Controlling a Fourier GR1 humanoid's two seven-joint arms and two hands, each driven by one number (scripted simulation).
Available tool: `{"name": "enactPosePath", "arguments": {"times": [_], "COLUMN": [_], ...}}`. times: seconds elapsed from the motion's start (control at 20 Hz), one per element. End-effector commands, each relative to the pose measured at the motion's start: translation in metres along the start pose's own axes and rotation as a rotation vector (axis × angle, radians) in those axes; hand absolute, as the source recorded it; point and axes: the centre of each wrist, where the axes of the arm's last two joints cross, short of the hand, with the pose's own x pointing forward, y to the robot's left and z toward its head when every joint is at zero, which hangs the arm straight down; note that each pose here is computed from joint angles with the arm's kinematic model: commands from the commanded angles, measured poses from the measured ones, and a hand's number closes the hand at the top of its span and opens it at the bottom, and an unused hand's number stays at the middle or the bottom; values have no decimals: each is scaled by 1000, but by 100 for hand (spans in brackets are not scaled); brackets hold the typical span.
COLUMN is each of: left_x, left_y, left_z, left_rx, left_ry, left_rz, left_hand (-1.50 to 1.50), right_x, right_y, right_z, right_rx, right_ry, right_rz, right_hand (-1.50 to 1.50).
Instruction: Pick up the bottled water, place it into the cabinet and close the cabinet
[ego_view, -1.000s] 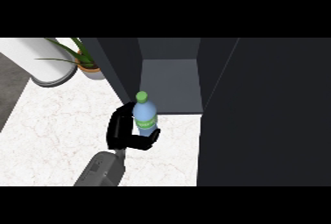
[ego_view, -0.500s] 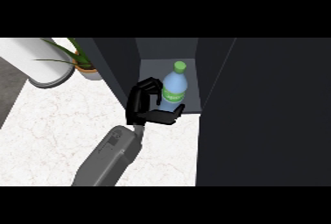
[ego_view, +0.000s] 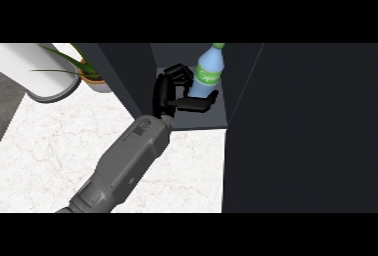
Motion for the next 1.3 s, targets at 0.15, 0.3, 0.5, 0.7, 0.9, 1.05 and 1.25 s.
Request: {"name": "enactPosePath", "arguments": {"times": [0.15,0.3,0.5,0.7,0.9,1.05,1.25], "left_x": [-2,-17,-24,-6,-8,-7,2], "left_y": [1,29,32,45,39,50,56], "left_z": [-22,-25,-27,-45,-44,-48,-55], "left_rx": [27,64,165,229,232,250,264], "left_ry": [1,35,78,45,22,-32,-68], "left_rz": [-185,-290,-297,-240,-332,-423,-476], "left_hand": [150,150,150,150,150,-150,-150], "right_x": [9,27,17,17,3,11,9], "right_y": [-9,-4,-6,-6,-8,-9,-7], "right_z": [-5,0,-3,-4,-5,-5,-2], "right_rx": [1,-3,0,13,28,33,69], "right_ry": [-44,-38,-28,-58,-57,-75,-57], "right_rz": [-39,-24,-27,-48,-42,-42,-45], "right_hand": [-150,-150,-150,-150,-150,-150,-150]}}
